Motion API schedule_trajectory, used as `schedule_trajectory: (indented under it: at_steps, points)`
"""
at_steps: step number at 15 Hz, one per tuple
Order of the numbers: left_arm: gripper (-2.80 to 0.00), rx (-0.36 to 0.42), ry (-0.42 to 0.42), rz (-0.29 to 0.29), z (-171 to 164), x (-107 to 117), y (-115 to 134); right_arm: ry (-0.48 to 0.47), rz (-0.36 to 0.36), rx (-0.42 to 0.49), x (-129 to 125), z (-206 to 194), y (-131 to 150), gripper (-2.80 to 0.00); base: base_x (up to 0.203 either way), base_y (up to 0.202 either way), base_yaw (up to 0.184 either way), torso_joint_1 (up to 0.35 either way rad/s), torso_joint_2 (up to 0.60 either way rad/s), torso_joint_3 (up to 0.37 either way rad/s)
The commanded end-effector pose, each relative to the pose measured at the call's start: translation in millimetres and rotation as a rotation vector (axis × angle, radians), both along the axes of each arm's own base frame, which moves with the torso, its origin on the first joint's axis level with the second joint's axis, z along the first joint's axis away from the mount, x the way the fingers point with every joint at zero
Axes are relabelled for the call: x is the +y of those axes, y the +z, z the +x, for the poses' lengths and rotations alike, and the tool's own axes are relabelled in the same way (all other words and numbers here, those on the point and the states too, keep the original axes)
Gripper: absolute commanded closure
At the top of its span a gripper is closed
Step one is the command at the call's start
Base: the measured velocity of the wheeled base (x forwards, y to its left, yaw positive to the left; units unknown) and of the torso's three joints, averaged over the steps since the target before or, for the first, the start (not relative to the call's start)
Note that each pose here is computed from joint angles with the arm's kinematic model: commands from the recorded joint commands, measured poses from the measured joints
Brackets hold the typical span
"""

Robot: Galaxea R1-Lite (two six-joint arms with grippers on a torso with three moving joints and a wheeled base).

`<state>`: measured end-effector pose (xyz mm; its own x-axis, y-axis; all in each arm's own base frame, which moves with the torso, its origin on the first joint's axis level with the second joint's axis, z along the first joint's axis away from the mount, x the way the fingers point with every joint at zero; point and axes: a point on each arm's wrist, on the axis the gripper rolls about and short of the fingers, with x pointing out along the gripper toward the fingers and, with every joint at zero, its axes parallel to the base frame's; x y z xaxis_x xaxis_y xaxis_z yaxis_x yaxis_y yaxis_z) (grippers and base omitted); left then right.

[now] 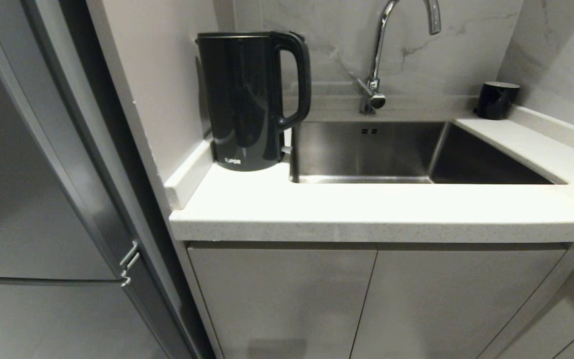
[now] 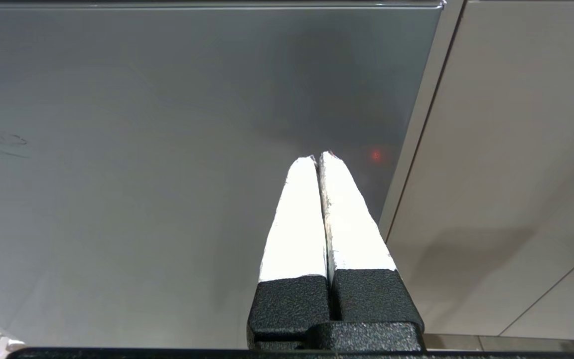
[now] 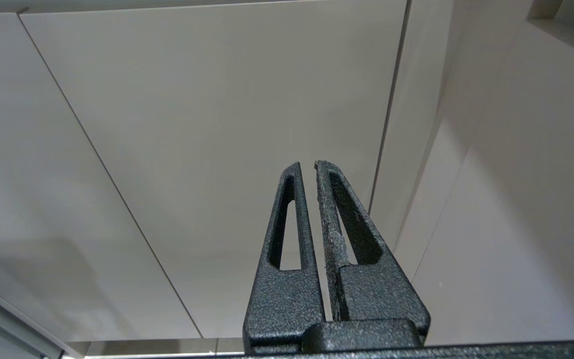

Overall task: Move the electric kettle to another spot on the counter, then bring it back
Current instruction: Grab the kettle

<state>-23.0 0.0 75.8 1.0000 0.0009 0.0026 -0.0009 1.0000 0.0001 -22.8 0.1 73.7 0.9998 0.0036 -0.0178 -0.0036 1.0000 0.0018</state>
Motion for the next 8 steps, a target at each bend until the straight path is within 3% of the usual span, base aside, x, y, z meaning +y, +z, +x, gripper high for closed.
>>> schedule_trajectory:
  at_steps: [1,8]
  points:
    - [0.00,0.001,0.001,0.000,0.1,0.0,0.1,-0.001,0.000,0.002,0.0,0.1,-0.1,0.00,0.000,0.000,0.000,0.000,0.00,0.000]
    - [0.00,0.001,0.001,0.000,0.1,0.0,0.1,-0.001,0.000,0.002,0.0,0.1,-0.1,0.00,0.000,0.000,0.000,0.000,0.00,0.000]
